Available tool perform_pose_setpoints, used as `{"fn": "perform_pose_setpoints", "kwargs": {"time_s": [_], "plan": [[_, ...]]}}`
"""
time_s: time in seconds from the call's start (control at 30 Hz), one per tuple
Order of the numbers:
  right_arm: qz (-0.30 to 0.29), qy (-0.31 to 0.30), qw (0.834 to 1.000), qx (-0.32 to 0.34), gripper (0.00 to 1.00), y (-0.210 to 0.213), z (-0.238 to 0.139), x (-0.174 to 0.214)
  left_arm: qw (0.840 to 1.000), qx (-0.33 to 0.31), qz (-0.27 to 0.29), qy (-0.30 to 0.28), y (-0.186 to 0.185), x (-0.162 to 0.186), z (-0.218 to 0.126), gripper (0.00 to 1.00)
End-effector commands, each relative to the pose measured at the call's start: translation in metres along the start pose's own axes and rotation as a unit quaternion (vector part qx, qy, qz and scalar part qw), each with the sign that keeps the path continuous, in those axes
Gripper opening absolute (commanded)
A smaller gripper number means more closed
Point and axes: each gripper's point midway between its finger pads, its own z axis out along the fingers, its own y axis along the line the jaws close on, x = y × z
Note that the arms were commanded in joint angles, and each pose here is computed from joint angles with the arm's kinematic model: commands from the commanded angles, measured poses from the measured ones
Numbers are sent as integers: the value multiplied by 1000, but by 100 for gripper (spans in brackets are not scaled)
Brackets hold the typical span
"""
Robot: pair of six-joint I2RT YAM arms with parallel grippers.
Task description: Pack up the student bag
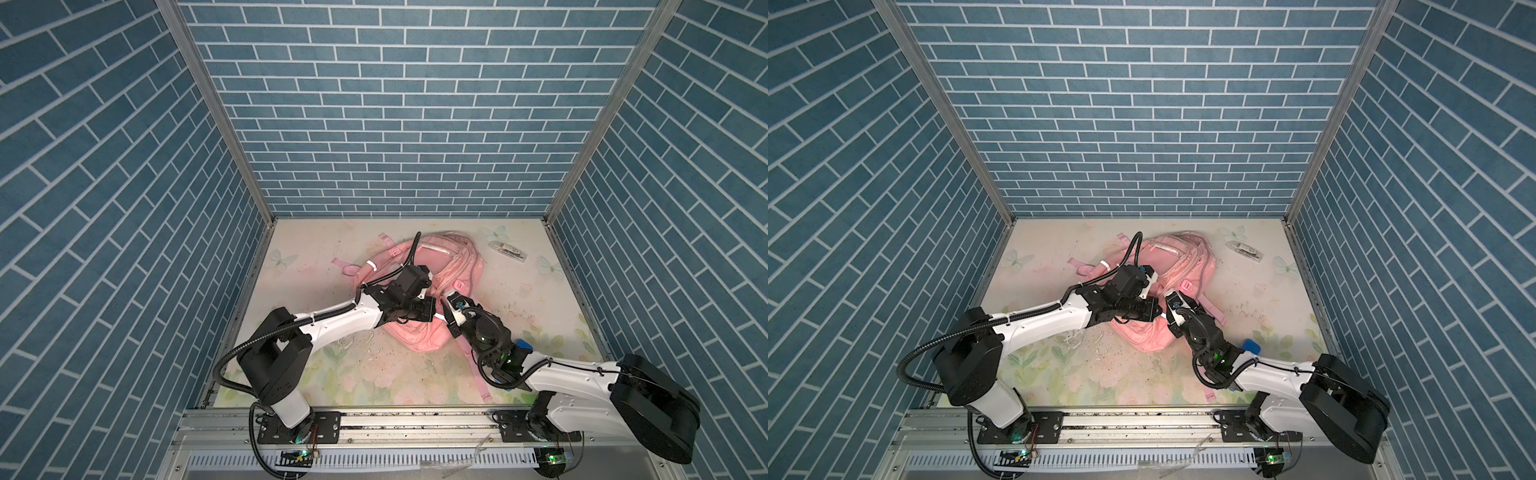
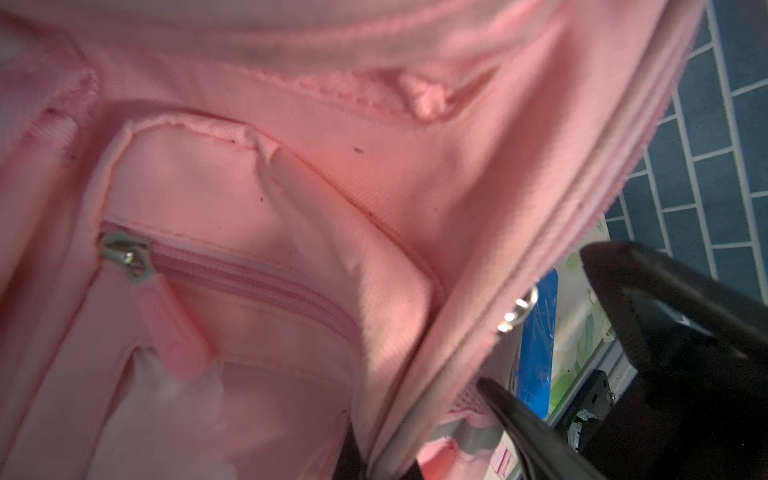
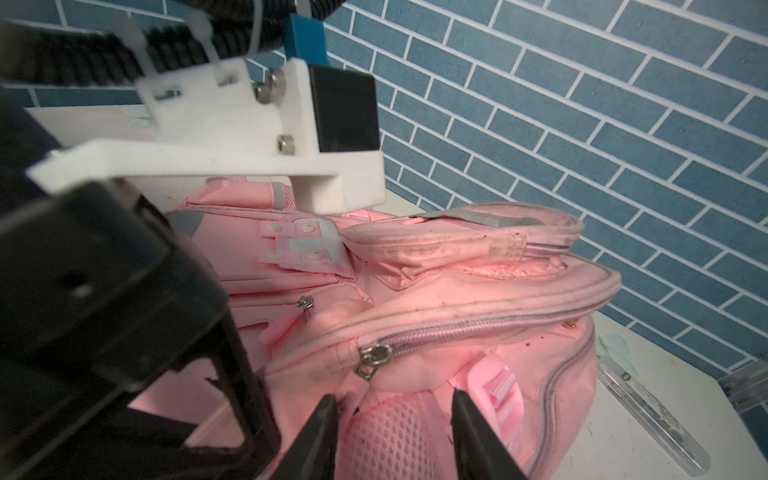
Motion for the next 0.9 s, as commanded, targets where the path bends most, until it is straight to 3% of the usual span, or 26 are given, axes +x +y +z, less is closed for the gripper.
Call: {"fn": "perform_pose_setpoints", "kwargs": {"time_s": [0.0, 0.4, 0.53, 0.77, 0.87], "plan": [[-17, -7, 1000, -9, 46, 6, 1, -2, 997, 59, 14, -48, -41, -32, -13, 0], [-1, 2, 999, 38, 44, 9, 25, -4, 997, 63, 6, -45, -44, -31, -8, 0], [10, 16, 995, 93, 32, -7, 30, -2, 997, 61, 3, -44, -42, -29, -8, 0], [37, 26, 997, 58, 21, -3, 24, 5, 997, 53, -1, -48, -35, -32, -13, 0], [59, 17, 998, 9, 20, 2, 20, 4, 998, 47, 3, -45, -33, -31, -15, 0]]}}
